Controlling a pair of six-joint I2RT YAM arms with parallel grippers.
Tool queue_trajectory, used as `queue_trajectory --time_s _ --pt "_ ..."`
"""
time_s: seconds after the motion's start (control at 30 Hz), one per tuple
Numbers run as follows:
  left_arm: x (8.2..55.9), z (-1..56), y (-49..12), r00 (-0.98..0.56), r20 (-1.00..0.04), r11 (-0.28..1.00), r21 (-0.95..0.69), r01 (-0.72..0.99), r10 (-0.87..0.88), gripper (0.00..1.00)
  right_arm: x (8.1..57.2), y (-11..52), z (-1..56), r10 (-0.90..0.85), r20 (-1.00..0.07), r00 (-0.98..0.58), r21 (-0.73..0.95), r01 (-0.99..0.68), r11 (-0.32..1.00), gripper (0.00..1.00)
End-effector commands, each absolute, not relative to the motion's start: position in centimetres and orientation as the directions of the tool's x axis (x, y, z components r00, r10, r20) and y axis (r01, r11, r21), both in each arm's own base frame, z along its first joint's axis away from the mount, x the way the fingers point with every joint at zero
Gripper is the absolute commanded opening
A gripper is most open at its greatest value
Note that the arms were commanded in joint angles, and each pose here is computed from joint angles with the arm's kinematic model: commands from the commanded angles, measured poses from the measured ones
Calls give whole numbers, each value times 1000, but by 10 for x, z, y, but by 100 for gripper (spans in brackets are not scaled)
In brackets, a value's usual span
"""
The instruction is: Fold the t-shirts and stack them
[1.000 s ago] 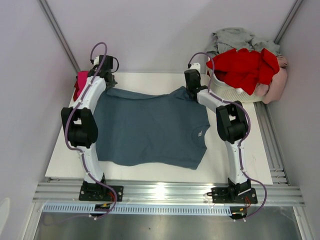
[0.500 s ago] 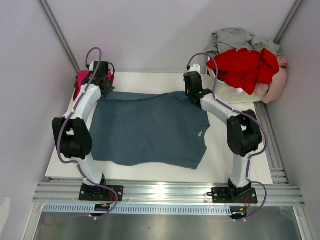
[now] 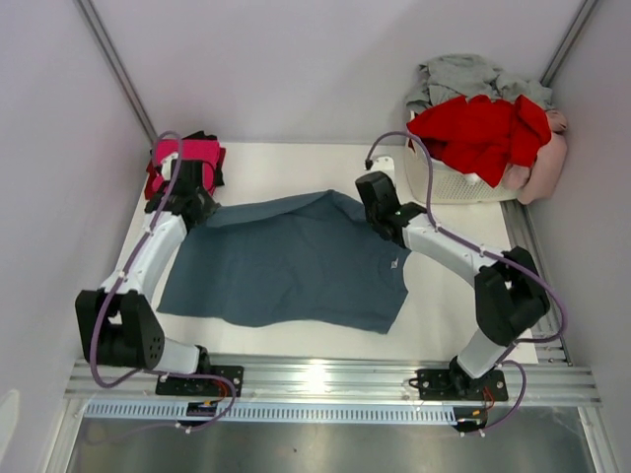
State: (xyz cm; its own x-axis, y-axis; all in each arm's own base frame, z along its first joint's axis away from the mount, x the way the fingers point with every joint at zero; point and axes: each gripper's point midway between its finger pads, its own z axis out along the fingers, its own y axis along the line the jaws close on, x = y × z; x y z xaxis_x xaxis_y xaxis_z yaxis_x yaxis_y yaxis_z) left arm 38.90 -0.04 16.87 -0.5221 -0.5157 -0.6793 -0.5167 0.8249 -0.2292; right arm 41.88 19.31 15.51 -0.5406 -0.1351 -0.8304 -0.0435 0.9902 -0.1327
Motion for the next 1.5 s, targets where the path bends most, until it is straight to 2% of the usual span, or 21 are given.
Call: queue_trajectory --time_s 0.0,0.27,0.5,0.77,1.17,1.47 --pt "376 191 6 -416 -707 783 -320 -534 -572 0 393 171 167 -77 -844 -530 -121 50 991 0" --pt "339 183 42 -322 -673 682 -375 -628 -666 0 350 135 151 -11 -836 -549 -114 154 981 0" --pt "324 172 67 -282 -658 630 -378 -678 -698 0 305 122 130 31 -807 -590 -81 163 983 0" --pt "324 155 63 -323 -631 639 -371 -674 -706 1 269 128 105 14 -766 -643 -90 129 988 0" --pt "323 152 54 -361 -608 659 -381 -649 -707 0 246 135 96 0 -742 -670 -104 115 988 0" --pt "307 133 49 -400 -563 649 -355 -673 -723 1 222 115 78 67 -732 -679 -100 204 974 0"
